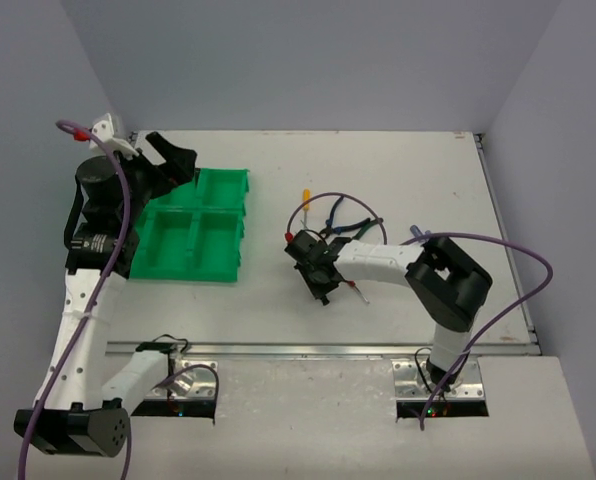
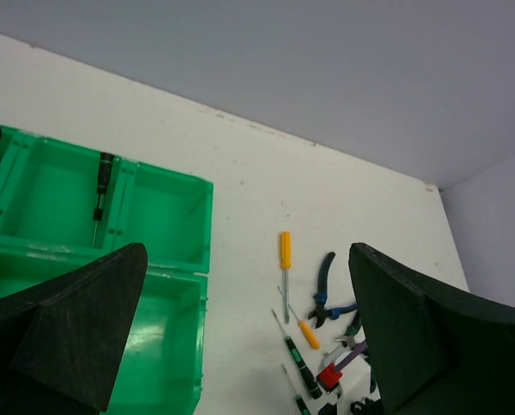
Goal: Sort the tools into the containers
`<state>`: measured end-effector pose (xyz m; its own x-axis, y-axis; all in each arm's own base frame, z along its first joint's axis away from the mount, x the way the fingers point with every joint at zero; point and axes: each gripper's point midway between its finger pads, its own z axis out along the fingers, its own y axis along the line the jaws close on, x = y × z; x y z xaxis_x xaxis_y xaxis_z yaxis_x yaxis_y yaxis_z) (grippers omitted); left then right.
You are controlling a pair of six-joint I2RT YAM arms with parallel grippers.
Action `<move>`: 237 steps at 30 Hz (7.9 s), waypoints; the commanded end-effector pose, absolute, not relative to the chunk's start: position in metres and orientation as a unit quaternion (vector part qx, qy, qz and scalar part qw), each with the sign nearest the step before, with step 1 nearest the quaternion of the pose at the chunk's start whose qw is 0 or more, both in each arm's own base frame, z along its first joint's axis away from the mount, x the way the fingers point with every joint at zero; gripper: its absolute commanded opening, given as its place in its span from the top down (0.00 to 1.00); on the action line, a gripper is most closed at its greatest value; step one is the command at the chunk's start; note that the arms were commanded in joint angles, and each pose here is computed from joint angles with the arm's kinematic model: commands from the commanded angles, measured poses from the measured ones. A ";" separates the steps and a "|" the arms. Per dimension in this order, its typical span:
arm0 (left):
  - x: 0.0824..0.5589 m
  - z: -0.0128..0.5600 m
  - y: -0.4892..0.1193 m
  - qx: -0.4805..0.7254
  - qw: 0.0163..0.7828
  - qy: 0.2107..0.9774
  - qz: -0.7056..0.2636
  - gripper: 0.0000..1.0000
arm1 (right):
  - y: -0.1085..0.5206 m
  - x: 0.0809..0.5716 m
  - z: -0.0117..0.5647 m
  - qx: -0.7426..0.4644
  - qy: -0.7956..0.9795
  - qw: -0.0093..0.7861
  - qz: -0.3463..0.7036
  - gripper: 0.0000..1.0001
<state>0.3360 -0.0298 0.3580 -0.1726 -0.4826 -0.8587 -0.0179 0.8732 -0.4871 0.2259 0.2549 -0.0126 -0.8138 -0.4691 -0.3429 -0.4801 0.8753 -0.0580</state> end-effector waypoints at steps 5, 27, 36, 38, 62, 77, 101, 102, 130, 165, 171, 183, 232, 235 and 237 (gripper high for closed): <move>0.319 0.327 -0.044 -0.124 0.597 0.767 -0.199 0.00 | 0.295 0.205 -0.012 -0.277 0.943 0.164 0.087 1.00; 0.262 0.307 -0.185 0.042 0.485 0.663 -0.569 0.00 | 0.342 0.235 0.217 -0.287 0.812 0.382 0.335 1.00; 0.272 0.296 -0.199 0.025 0.470 0.669 -0.575 0.17 | 0.358 0.223 0.265 -0.310 0.748 0.412 0.418 1.00; 0.275 0.290 -0.202 0.021 0.461 0.676 -0.575 0.36 | 0.358 0.223 0.272 -0.307 0.740 0.422 0.424 1.00; 0.407 0.214 0.018 -0.309 0.500 0.809 -0.011 1.00 | 0.255 0.276 0.215 -0.174 0.841 0.464 0.219 0.01; 0.526 0.194 0.114 -0.335 0.495 0.794 0.113 1.00 | 0.244 0.255 0.166 -0.205 0.859 0.415 0.218 0.01; 0.427 0.353 -0.025 -0.242 0.596 0.737 -0.210 0.00 | 0.280 0.329 0.036 -0.249 0.933 0.255 0.051 0.53; 0.411 0.362 -0.030 -0.231 0.608 0.726 -0.224 0.00 | 0.279 0.329 0.031 -0.247 0.935 0.251 0.048 0.53; 0.274 0.275 -0.214 0.069 0.427 0.674 -0.599 0.00 | 0.356 0.252 0.212 -0.260 0.753 0.404 0.449 1.00; 0.499 0.173 0.118 -0.338 0.457 0.808 0.154 1.00 | 0.238 0.248 0.149 -0.133 0.868 0.411 0.246 0.01; 0.512 0.144 0.095 -0.328 0.446 0.828 0.087 0.96 | 0.239 0.246 0.143 -0.142 0.870 0.404 0.245 0.01; 0.477 0.189 0.042 -0.336 0.450 0.826 -0.052 0.00 | 0.237 0.277 0.129 -0.100 0.890 0.404 0.187 0.01; 0.273 0.249 -0.139 -0.045 0.504 0.756 -0.415 0.00 | 0.290 0.504 0.115 -0.052 0.899 0.422 0.107 1.00; 0.278 0.255 -0.146 -0.045 0.515 0.730 -0.447 0.00 | 0.302 0.473 0.148 -0.100 0.878 0.431 0.183 1.00; 0.278 0.257 -0.150 -0.050 0.512 0.717 -0.470 0.00 | 0.312 0.428 0.148 -0.156 0.863 0.408 0.254 1.00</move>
